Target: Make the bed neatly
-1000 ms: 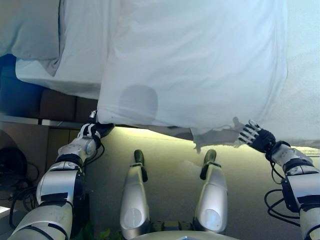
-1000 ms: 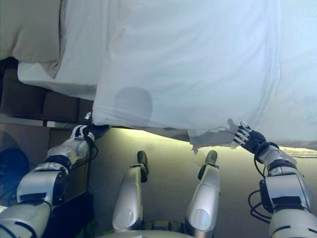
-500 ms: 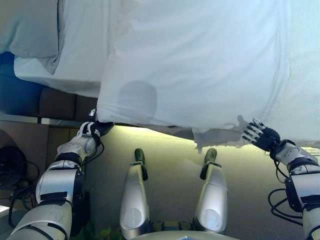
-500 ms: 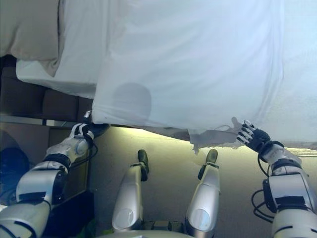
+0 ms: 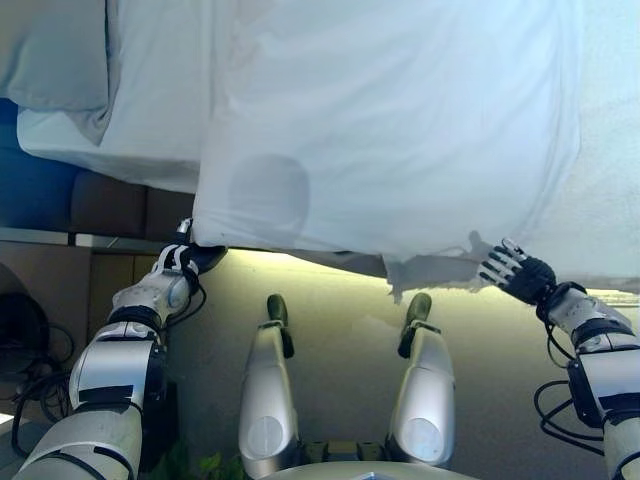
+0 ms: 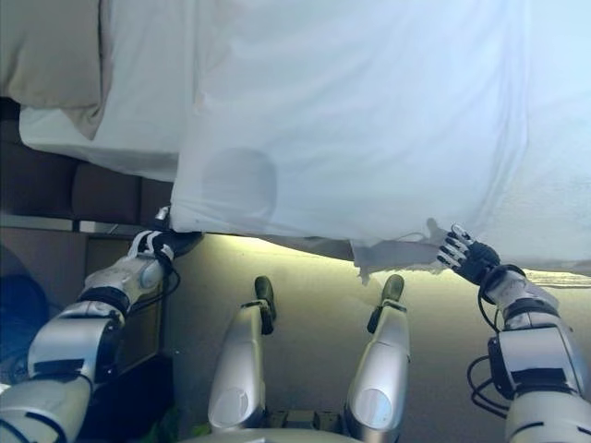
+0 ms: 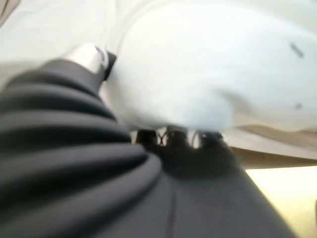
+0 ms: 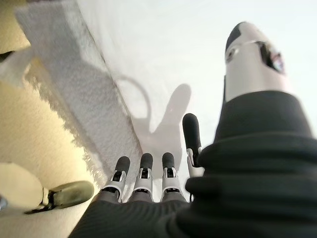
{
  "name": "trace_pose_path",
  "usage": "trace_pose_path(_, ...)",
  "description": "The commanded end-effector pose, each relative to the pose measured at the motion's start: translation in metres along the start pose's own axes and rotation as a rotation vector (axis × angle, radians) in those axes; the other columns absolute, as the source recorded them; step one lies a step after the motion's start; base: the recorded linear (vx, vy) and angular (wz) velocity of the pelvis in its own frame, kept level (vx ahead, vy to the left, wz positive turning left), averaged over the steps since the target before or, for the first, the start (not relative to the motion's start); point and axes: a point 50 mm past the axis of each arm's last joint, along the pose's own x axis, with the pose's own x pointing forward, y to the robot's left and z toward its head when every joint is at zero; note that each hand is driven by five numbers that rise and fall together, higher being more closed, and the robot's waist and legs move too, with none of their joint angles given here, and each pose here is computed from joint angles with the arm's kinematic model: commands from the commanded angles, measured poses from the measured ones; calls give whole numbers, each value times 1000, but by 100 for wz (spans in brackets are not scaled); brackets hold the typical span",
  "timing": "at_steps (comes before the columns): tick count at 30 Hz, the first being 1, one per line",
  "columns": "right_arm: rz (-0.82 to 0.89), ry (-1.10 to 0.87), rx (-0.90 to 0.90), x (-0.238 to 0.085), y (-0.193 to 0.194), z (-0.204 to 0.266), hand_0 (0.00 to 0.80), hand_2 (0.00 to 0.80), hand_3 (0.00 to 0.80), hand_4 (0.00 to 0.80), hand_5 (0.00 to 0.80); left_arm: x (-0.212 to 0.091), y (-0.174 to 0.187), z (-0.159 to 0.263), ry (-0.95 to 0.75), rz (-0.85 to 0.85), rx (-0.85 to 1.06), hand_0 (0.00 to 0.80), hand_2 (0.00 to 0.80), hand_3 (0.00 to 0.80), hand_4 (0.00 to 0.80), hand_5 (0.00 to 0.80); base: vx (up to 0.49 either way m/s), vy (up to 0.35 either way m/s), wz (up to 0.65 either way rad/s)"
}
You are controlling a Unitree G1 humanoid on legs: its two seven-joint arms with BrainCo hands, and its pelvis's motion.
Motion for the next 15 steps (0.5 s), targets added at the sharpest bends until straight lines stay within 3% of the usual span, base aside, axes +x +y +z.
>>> trace_pose_path(1,-20,-2,83,-1,-10,-22,0,0,0,0,0,-55,-30,110,-452,-107,28,800,800,800,800,800,10,-40,21)
trace_pose_path(5,-29,7,69,-2,-10,-16,0,0,0,0,0,-67,-11,118,-500,-68,-9,800,800,800,800,800,61,232,9)
trace_pose_path(8,-60,20,63,-2,-12,-18,0,0,0,0,0,-72,-2,119,-520,-76,-19,800,800,800,800,800,65,370,-44)
trace_pose_path(11,-114,11,89,-9,-24,-17,0,0,0,0,0,-61,-12,111,-491,-104,10,800,800,800,800,800,1,295,-29)
trace_pose_path(15,-140,-12,83,-18,-35,-4,0,0,0,0,0,-57,-30,115,-512,-122,-28,800,800,800,800,800,-11,319,14)
